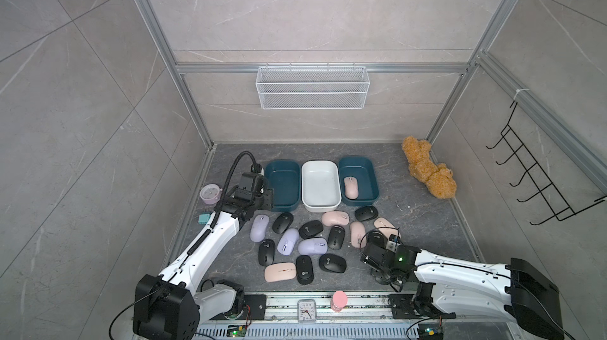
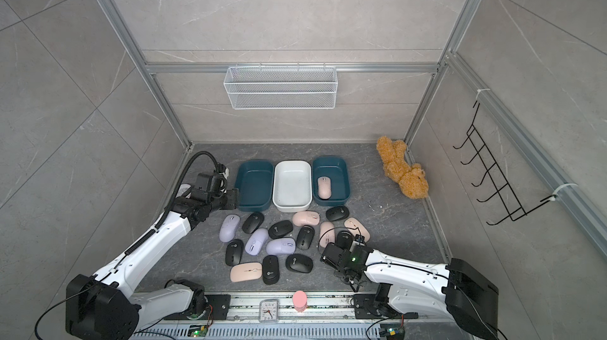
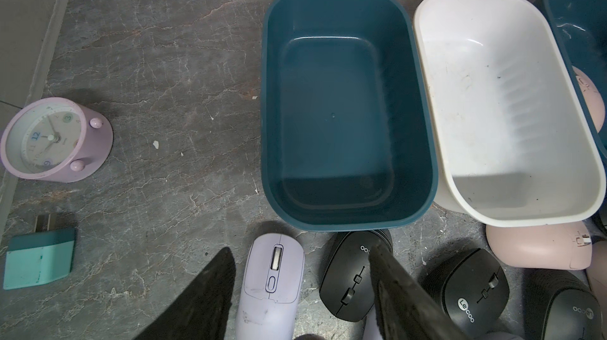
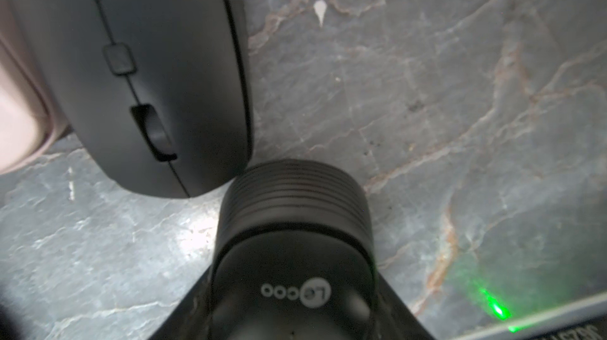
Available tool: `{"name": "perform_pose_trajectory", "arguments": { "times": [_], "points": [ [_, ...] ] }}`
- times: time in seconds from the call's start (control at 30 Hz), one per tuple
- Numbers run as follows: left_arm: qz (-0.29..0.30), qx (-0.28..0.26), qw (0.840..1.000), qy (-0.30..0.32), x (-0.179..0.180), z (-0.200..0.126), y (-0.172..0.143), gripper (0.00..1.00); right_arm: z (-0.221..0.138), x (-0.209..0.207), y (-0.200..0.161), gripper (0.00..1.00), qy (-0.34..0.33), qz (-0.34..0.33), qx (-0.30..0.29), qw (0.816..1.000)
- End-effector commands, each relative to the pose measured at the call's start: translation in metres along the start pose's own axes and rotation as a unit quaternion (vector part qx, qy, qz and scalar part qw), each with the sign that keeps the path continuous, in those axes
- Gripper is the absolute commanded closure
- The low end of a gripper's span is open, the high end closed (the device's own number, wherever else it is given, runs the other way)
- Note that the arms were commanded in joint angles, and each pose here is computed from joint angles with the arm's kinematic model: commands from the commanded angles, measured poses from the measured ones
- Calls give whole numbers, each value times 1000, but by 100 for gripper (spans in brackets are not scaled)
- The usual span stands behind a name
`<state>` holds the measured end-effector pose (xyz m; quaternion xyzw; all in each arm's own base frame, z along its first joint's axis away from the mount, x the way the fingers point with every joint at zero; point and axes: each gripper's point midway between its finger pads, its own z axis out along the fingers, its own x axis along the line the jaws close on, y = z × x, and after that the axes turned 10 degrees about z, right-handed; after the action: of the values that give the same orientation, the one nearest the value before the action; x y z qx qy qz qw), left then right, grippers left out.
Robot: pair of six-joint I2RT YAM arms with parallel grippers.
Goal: Place the mice by color into the storage box
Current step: Pick up the mouse from the center of the board.
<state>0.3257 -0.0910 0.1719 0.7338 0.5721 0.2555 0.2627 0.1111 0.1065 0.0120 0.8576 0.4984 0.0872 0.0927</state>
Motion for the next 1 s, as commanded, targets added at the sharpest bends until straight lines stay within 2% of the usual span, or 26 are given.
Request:
{"name": "perform_pose_trajectory", "arguments": {
  "times": [0.0, 0.33, 0.57, 0.97],
  "points": [
    [-1, -2, 1000, -7, -3, -2, 2, 33, -1, -9, 3, 45, -17, 1, -11, 1000],
    [-1, -7, 1000, -3, -2, -4, 4, 32, -34, -3, 24, 48, -29, -42, -49, 997],
    [-1, -11, 1000, -2, -1, -6, 6, 32, -63, 14, 40, 48, -8, -66, -77, 995],
    [-3, -26, 1000, -1, 1, -14, 11, 32, -117, 78, 70, 46, 48, -150, -138, 978]
  ]
}}
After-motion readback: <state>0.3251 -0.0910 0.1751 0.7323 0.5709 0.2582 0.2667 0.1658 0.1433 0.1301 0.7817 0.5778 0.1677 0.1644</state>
